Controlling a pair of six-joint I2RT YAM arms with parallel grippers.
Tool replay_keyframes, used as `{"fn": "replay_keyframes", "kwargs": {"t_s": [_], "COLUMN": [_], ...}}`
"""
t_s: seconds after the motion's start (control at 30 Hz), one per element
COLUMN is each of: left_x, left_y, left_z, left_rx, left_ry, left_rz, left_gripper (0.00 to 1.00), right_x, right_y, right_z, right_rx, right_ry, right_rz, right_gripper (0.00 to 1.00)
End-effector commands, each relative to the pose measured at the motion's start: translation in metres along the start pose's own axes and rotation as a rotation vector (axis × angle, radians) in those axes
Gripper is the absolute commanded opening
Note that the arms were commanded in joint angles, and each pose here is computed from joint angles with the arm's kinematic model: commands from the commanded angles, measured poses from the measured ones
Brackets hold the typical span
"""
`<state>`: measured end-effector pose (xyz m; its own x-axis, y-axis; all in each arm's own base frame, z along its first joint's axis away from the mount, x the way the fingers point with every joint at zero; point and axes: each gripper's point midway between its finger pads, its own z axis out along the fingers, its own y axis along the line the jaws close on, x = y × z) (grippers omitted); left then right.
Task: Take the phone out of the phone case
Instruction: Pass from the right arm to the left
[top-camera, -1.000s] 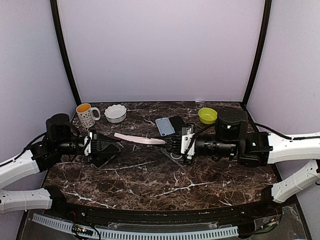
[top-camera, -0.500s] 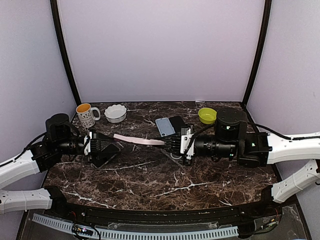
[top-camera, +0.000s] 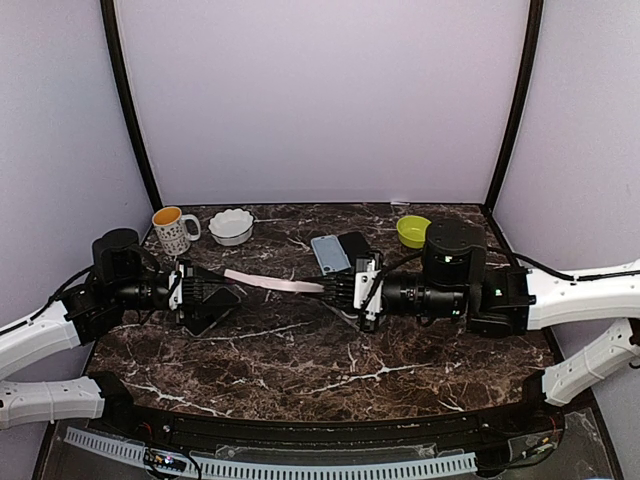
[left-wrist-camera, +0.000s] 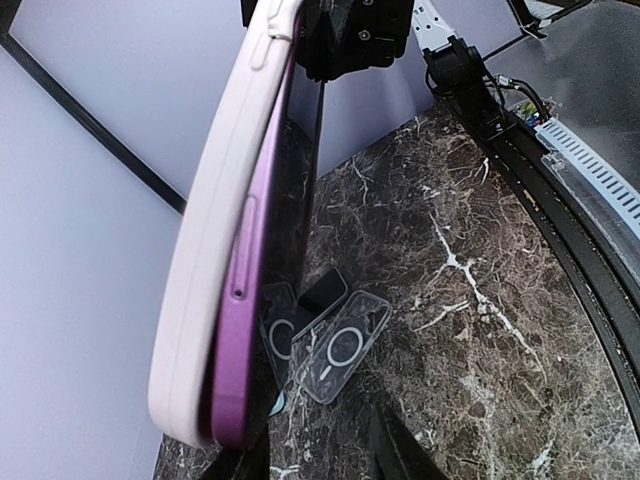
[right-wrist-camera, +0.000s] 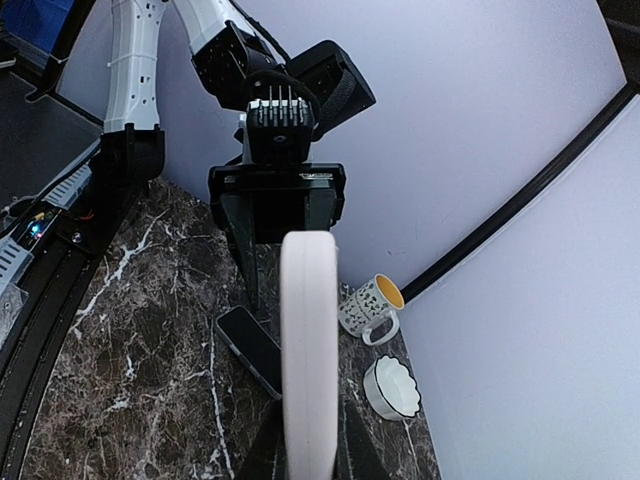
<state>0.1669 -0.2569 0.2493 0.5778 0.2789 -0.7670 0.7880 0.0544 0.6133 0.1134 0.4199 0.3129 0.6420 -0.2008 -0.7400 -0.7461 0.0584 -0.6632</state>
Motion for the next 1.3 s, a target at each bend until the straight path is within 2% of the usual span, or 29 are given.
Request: {"fn": "replay_keyframes", "kwargs": {"t_s": [0.0, 0.33, 0.8, 1.27], "left_x": [-0.014, -0.012, -0.01, -0.002], "left_y": [-0.002, -0.001, 0.002, 0.01], "left_z": [-0.001, -0.001, 0.0, 0.0], "left_rx": [0.016, 0.01, -0.013, -0.064], "left_ry": [-0.065, -0.059, -0.054, -0.011], "left_rz": [0.02, 0.02, 0.015, 0.022], "left_gripper": [0.37, 0.36, 0.47, 0.47], "right_x": [-0.022, -0.018, -0.009, -0.008], "right_y": [-0.004, 0.011, 0.034, 0.056], "right_z": [0.004, 0.008, 0.018, 0.023], "right_rx": [0.023, -0.053, -0.122, -0.189], "right_ry": [-0.096, -0.089, -0.059, -0.053], "right_rz": [-0.001, 0.013, 0.047, 0.076], "right_gripper": [0.0, 0.0, 0.0, 0.0]}}
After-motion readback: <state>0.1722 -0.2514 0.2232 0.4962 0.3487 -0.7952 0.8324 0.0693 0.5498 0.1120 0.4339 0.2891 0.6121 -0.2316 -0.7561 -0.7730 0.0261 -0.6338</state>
